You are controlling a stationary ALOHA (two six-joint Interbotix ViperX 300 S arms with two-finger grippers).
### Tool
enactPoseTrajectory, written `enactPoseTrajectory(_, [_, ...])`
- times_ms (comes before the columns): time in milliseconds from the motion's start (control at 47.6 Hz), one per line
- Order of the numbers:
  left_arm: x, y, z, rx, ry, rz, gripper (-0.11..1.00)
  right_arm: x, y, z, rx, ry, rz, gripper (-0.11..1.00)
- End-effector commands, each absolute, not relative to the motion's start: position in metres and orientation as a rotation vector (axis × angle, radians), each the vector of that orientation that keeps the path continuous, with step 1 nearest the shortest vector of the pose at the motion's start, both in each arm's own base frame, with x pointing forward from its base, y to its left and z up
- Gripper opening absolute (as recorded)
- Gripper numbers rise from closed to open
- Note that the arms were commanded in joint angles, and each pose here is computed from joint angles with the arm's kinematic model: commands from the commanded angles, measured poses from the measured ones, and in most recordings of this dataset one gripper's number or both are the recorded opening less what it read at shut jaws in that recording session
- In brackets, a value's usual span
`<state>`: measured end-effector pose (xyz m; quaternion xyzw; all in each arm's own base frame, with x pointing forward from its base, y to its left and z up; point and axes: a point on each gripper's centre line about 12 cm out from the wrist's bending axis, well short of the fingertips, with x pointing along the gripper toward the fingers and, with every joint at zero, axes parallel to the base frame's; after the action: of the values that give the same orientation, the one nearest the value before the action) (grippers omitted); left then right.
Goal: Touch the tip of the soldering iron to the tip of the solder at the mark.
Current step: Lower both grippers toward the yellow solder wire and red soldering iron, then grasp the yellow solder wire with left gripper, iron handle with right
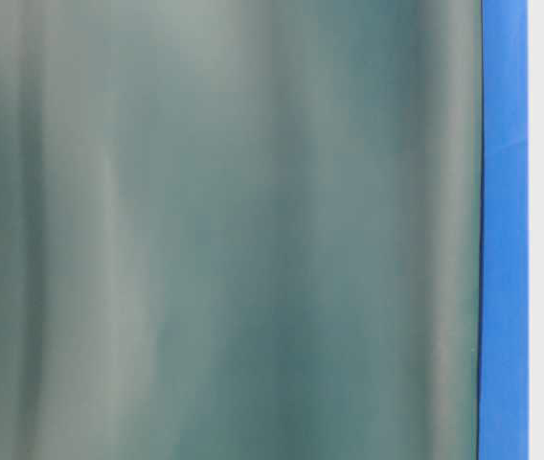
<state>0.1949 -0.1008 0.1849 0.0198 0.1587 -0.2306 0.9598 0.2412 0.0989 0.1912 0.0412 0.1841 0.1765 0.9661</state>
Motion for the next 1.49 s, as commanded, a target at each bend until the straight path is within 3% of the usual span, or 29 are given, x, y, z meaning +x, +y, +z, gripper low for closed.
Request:
enactPoseTrajectory(0, [0.199,-0.108,0.178,0.043,0.310,-0.489,0.76,0.246,0.103,0.183,0.087,0.366,0.363,0.89])
enactPoseTrajectory(546, [0.235,-0.140,0.105,0.078,0.445,-0.519,0.74,0.271,0.117,0.100,0.130,0.456,0.348,0.89])
enactPoseTrajectory(882, [0.241,-0.141,0.087,0.082,0.511,-0.503,0.71,0.273,0.113,0.078,0.129,0.524,0.307,0.84])
enactPoseTrajectory(1008, [0.242,-0.142,0.084,0.104,0.513,-0.509,0.60,0.276,0.113,0.074,0.113,0.527,0.305,0.75])
enactPoseTrajectory(1113, [0.242,-0.142,0.084,0.108,0.512,-0.511,0.40,0.280,0.111,0.068,0.094,0.541,0.299,0.60])
enactPoseTrajectory(1302, [0.243,-0.145,0.086,0.111,0.505,-0.520,0.03,0.285,0.109,0.060,0.061,0.553,0.310,0.19])
enactPoseTrajectory(1386, [0.245,-0.146,0.086,0.109,0.511,-0.519,0.02,0.284,0.108,0.060,0.061,0.556,0.309,0.07])
enactPoseTrajectory(1470, [0.247,-0.147,0.087,0.112,0.513,-0.519,0.02,0.284,0.109,0.060,0.060,0.553,0.310,0.06])
